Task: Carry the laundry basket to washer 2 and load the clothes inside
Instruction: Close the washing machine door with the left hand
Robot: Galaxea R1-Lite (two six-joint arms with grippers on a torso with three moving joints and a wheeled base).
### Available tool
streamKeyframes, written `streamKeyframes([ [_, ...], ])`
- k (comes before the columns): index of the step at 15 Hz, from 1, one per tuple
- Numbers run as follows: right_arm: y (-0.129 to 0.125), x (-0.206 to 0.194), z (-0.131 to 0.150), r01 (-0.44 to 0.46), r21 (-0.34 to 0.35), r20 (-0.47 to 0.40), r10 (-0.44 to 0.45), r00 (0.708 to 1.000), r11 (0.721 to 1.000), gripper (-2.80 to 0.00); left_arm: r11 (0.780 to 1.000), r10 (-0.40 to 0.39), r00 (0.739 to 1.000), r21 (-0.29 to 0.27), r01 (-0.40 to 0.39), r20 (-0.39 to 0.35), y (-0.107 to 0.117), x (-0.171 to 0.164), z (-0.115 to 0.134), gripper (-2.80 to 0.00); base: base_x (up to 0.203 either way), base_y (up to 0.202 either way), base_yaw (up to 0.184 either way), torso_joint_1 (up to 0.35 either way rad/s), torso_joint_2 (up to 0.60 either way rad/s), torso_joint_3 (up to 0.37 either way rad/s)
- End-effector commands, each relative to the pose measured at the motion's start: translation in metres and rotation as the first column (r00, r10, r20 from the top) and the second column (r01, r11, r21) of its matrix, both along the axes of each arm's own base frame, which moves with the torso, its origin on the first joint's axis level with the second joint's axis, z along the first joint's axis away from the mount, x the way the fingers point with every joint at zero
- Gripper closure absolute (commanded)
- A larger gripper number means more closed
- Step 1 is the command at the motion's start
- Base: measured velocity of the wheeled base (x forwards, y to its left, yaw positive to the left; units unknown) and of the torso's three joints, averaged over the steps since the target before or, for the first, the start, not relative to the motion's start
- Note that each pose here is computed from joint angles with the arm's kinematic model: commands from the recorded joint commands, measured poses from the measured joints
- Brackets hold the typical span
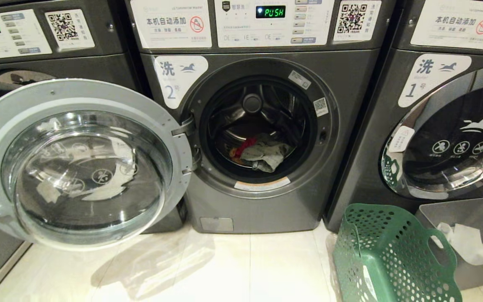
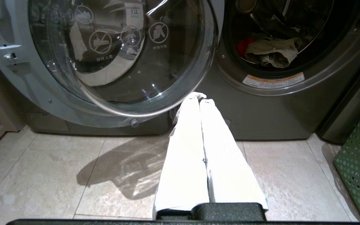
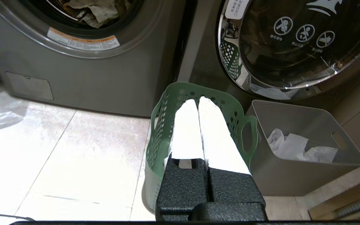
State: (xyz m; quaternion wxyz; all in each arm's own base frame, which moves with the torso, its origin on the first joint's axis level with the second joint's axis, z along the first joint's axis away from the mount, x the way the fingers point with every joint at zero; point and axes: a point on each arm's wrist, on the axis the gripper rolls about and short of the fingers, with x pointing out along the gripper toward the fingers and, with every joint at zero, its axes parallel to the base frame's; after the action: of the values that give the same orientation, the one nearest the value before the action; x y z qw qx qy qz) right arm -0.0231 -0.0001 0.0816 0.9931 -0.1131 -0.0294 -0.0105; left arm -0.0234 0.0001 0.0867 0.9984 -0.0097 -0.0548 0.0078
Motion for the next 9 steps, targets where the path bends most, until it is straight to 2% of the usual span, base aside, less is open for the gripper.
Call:
streamKeyframes([
  [1, 0.0000, 0.0001, 0.0001, 0.001, -0.001, -0.001, -0.001, 1.000, 1.000, 0.00, 1.000, 0.001, 0.999, -0.001, -0.001, -0.039, 0.0000, 0.0032, -0.0110, 0.00, -0.160, 0.000, 0.000, -0.001, 0.01, 0.006],
  [9, 0.0000, 0.0001, 0.0002, 0.001, -0.001, 0.000, -0.001, 1.000, 1.000, 0.00, 1.000, 0.001, 0.999, 0.005, -0.001, -0.039, 0.0000, 0.0032, -0.0110, 0.00, -0.008, 0.000, 0.000, 0.000, 0.00, 0.000],
])
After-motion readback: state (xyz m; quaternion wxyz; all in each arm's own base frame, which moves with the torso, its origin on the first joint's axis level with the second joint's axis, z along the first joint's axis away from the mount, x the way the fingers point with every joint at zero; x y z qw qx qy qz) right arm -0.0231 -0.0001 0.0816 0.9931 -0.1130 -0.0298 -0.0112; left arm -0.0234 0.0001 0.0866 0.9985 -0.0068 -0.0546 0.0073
